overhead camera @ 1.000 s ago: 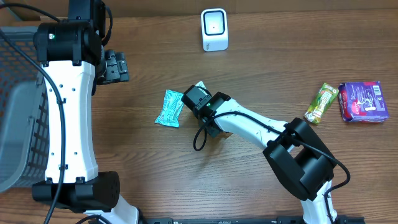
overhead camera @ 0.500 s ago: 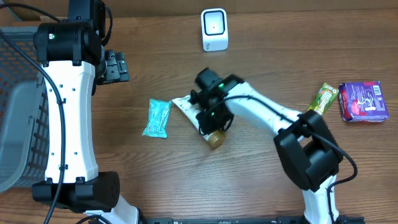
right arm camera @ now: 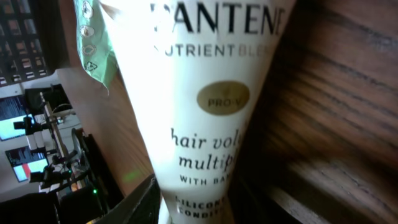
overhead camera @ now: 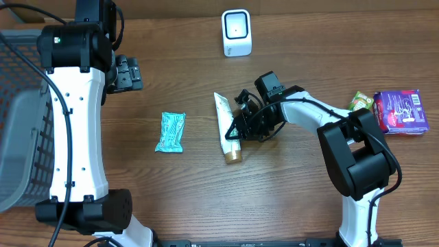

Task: Scan the item barcode

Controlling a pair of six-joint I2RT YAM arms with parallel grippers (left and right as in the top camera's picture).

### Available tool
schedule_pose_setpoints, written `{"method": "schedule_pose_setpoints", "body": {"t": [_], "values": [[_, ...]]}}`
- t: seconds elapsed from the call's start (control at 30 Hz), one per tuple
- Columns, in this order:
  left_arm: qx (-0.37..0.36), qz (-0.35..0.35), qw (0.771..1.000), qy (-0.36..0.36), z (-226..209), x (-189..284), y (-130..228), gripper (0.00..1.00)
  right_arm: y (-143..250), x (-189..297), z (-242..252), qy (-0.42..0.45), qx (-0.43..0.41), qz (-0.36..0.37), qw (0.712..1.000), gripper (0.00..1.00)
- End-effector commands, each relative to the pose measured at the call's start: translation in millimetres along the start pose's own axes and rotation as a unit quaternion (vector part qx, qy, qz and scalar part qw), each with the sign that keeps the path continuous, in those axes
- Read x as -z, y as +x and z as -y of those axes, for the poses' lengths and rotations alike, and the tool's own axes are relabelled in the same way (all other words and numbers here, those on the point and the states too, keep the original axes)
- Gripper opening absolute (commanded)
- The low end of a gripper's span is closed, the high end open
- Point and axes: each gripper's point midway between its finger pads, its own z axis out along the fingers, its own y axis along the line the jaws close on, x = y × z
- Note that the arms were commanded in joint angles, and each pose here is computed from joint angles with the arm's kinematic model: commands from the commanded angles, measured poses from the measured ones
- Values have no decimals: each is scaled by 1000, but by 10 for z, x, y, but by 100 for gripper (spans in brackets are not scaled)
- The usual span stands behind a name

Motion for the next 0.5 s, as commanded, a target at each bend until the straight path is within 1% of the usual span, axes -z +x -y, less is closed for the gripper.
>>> {"method": "schedule_pose_setpoints", "body": {"t": [0.0,0.23,0.47], "values": [[-1,15,1000,1,-33,86,-25,100,-114,87,93,29,-11,20,999,43],[-1,15,1000,1,-33,86,-24,100,-284,372,303,135,-23,35,990,45],[-1,15,1000,1,-33,86,-25,100,-367,715,382,240,-9,30,970,46]]}}
